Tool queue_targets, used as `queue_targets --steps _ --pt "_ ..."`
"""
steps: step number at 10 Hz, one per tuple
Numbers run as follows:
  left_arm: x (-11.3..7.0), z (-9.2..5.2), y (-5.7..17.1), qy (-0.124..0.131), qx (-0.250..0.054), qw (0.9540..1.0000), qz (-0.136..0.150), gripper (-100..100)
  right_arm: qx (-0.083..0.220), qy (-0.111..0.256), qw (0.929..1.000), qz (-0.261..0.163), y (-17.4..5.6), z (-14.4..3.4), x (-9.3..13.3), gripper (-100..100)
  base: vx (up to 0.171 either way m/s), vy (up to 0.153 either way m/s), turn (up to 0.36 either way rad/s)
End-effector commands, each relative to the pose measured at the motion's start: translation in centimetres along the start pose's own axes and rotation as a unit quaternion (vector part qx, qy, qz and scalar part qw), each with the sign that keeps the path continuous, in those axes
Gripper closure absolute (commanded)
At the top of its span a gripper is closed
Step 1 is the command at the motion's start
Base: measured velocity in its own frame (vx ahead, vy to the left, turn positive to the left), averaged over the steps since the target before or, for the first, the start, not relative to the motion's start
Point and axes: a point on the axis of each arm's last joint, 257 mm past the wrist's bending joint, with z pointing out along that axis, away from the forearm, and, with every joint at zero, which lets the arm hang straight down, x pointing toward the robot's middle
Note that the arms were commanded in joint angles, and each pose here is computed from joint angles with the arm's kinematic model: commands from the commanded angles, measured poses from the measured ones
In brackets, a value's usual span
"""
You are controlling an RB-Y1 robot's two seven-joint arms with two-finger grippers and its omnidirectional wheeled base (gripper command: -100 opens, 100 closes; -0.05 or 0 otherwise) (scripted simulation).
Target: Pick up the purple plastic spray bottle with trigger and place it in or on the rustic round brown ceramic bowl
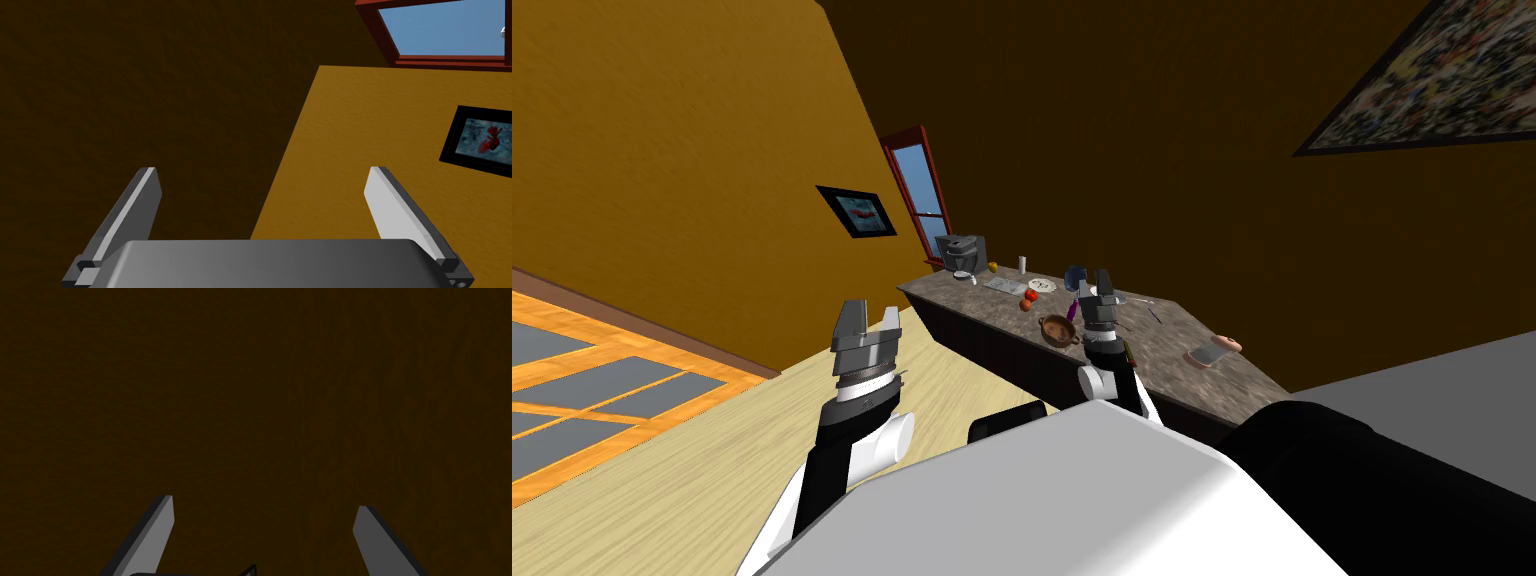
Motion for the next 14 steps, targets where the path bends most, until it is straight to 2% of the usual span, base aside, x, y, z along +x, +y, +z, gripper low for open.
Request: queue_targets --steps 1,4,6,8,11,12,14 --pt "0.0 0.0 0.0 0.0 0.0 1.0 0.0 0 0.019 0.024 0.9992 -0.024 -1.5 -0.4 0.4 -100 0.019 0.042 -0.049" --pt "0.0 0.0 0.0 0.0 0.0 1.0 0.0 0 0.066 0.058 0.9933 -0.074 -5.2 -1.6 0.2 -100 0.032 0.088 -0.055" --pt "0.0 0.0 0.0 0.0 0.0 1.0 0.0 0 0.108 0.08 0.9839 -0.118 -8.3 -2.8 -0.5 -100 0.036 0.121 -0.055" --pt "0.0 0.0 0.0 0.0 0.0 1.0 0.0 0 0.153 0.101 0.9689 -0.166 -11.7 -4.3 -1.7 -100 0.054 0.121 -0.075" --pt "0.0 0.0 0.0 0.0 0.0 1.0 0.0 0 0.222 0.129 0.9367 -0.238 -16.5 -7.0 -4.6 -100 0.041 0.125 -0.063" --pt "0.0 0.0 0.0 0.0 0.0 1.0 0.0 0 0.222 0.129 0.9366 -0.238 -16.5 -7.0 -4.6 -100 0.017 0.099 -0.028" --pt "0.0 0.0 0.0 0.0 0.0 1.0 0.0 0 0.264 0.144 0.9108 -0.283 -19.3 -8.8 -7.0 -100 0.026 0.083 -0.031"
